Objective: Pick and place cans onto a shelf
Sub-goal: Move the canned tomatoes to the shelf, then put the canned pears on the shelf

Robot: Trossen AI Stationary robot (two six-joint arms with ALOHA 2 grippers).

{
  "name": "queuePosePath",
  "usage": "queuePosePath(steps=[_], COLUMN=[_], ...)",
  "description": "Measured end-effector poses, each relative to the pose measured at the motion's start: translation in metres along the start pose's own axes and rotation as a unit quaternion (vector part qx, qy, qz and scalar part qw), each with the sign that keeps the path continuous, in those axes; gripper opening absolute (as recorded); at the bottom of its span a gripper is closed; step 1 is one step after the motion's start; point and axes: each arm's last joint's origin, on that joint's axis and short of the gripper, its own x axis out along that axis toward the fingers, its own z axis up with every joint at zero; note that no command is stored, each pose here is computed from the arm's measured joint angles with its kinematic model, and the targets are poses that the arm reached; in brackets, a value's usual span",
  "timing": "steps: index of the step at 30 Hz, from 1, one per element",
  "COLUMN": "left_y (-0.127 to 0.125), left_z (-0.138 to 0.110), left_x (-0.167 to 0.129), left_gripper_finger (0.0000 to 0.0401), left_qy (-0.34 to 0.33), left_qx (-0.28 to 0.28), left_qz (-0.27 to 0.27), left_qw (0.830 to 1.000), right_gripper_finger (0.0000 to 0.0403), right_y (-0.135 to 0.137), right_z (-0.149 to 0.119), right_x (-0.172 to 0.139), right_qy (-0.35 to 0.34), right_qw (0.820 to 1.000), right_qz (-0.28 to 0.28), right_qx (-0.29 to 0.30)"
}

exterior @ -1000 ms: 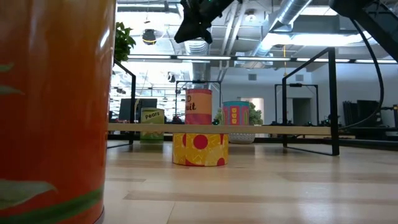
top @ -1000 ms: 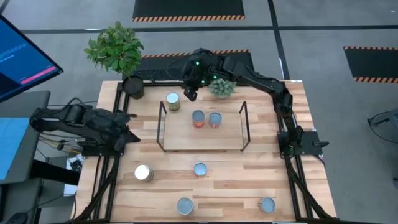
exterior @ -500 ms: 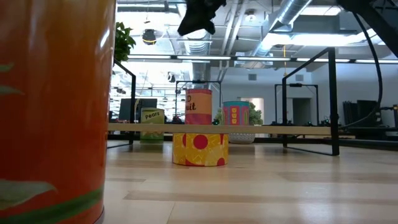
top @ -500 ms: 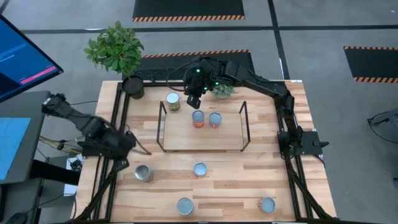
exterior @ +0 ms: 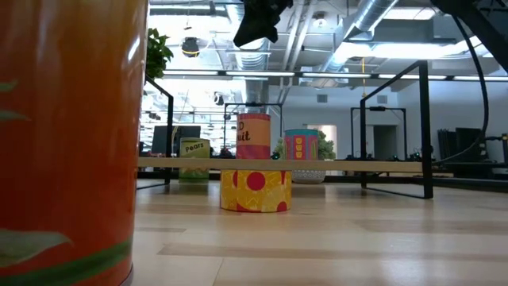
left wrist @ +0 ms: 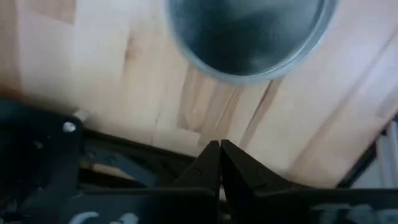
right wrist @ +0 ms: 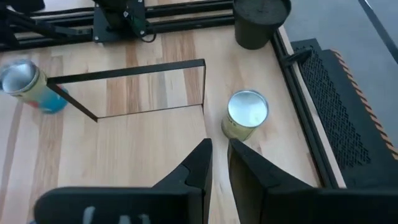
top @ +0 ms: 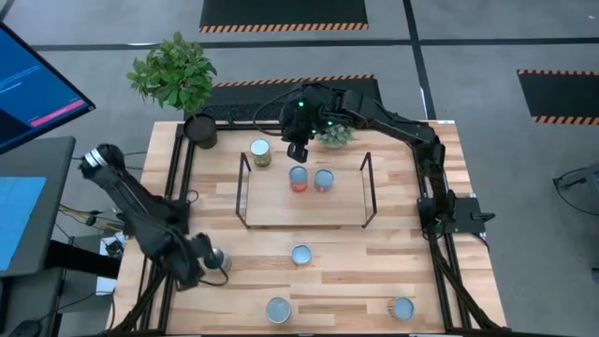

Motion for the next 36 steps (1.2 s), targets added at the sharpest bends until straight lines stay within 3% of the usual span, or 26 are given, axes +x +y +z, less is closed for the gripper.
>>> queuePosePath(steps=[6, 9, 12, 14, 19, 23, 28, 36], left_y=[-0.015, -0.021, -0.02, -0.017, -0.014, -0.007, 0.004, 0.007], left_z=[0.023, 0.047, 0.065, 0.069, 0.062, 0.051, 0.039, 0.018], left_x=[0.026, 0.029, 0.022, 0.014, -0.008, -0.019, -0.022, -0.03], left_gripper_finger=[0.0, 0.0, 0.0, 0.0, 0.0, 0.0, 0.0, 0.0], left_qy=[-0.028, -0.112, -0.206, -0.226, -0.147, -0.133, -0.167, -0.271], left_qx=[0.003, 0.025, -0.013, -0.042, -0.06, -0.091, -0.171, -0.227], left_qz=[0.046, 0.022, 0.016, 0.016, -0.023, -0.005, 0.045, 0.03], left_qw=[0.999, 0.993, 0.978, 0.973, 0.987, 0.987, 0.97, 0.935], right_gripper_finger=[0.0077, 0.0077, 0.0077, 0.0077, 0.0077, 0.0077, 0.0077, 0.0077], right_y=[0.001, 0.002, 0.002, 0.003, 0.004, 0.004, 0.002, -0.021], right_z=[0.0, 0.0, -0.004, -0.008, -0.021, -0.018, -0.004, 0.015], right_x=[0.0, 0.0, 0.0, 0.0, -0.002, -0.002, 0.0, -0.003], right_qy=[0.0, 0.002, 0.021, 0.043, 0.11, 0.093, 0.021, -0.085], right_qw=[1.0, 1.0, 1.0, 0.999, 0.994, 0.995, 0.999, 0.995], right_qz=[0.003, 0.005, 0.008, 0.01, 0.02, 0.018, 0.009, -0.026], right_qx=[-0.005, -0.007, -0.005, -0.004, -0.016, -0.022, -0.044, -0.043])
